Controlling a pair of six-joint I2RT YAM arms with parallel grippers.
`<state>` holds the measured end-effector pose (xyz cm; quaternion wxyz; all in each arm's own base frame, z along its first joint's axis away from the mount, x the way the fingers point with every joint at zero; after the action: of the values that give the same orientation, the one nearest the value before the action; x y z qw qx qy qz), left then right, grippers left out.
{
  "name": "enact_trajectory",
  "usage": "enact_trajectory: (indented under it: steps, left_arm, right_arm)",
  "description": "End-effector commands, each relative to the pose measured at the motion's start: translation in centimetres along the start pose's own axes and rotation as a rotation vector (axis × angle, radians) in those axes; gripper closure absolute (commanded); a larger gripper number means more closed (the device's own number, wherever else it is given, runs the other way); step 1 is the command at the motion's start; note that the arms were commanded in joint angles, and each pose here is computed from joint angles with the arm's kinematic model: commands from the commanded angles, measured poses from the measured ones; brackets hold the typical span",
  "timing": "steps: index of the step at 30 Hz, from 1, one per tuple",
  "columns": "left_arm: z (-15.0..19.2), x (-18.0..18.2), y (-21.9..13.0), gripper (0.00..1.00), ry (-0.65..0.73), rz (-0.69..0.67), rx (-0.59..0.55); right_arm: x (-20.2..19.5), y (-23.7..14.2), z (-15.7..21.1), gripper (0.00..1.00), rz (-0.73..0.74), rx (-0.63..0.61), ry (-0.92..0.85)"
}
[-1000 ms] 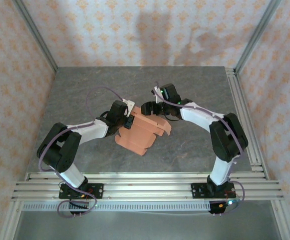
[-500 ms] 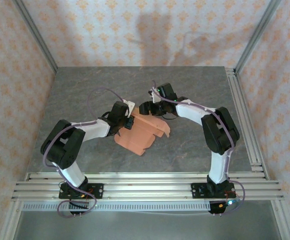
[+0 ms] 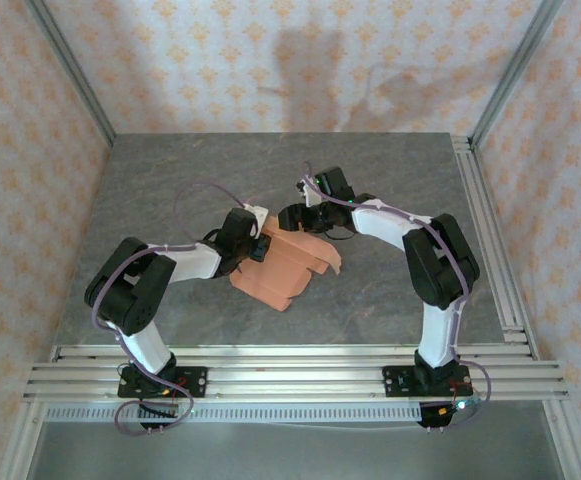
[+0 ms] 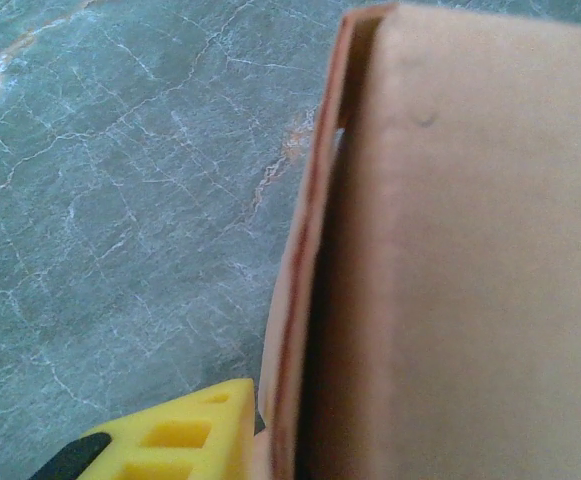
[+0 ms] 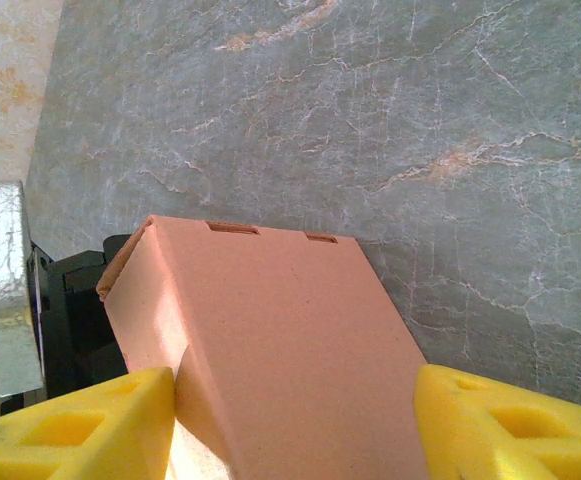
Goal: Fold the paper box
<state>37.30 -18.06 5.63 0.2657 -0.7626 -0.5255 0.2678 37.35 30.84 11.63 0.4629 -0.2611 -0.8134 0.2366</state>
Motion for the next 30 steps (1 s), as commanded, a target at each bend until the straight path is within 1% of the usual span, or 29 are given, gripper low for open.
enact_trajectory:
  steps: [1, 5, 9, 17, 24, 27, 30]
  left_arm:
    - [-1.4, -0.1, -1.0, 0.74, -0.002, -0.006, -0.067]
    - [-1.7, -0.5, -1.0, 0.74, 0.006, 0.018, -0.090]
    - [-2.3, -0.6, -1.2, 0.76, 0.032, 0.030, -0.182]
    - [-2.3, -0.6, -1.7, 0.76, 0.028, 0.050, -0.264]
    - [-3.1, -1.0, -1.7, 0.77, 0.016, 0.075, -0.301]
    - [-3.3, -1.1, -1.4, 0.78, 0.011, 0.089, -0.300]
    - [-3.3, -1.3, -1.0, 0.82, 0.014, 0.105, -0.289]
  right_arm:
    - [-0.3, 0.0, 0.3, 0.38, 0.021, 0.020, 0.030]
    - [-0.1, 0.0, 0.3, 0.38, 0.007, 0.024, 0.032]
    - [0.1, 0.4, 0.5, 0.38, -0.022, 0.039, 0.053]
    - [0.3, 0.4, 0.3, 0.38, -0.048, 0.025, 0.080]
    - [0.3, 0.5, 0.4, 0.38, -0.053, 0.031, 0.097]
    - [0.3, 0.5, 0.4, 0.38, -0.054, 0.034, 0.100]
    - [0.3, 0.5, 0.5, 0.38, -0.056, 0.036, 0.103]
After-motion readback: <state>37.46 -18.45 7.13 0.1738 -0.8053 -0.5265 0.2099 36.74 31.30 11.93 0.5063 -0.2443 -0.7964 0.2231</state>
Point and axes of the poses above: each hand's point on the last joint's axis, 136 mm out from that joint toward the fingers, its own y axis out along the fingers, its own x axis along the line the jaws close on, z = x × y, the point moved 2 cm from there along -y, back along the fingers, and after that the axes turned 3 degrees about -y, right-handed, at the moved point
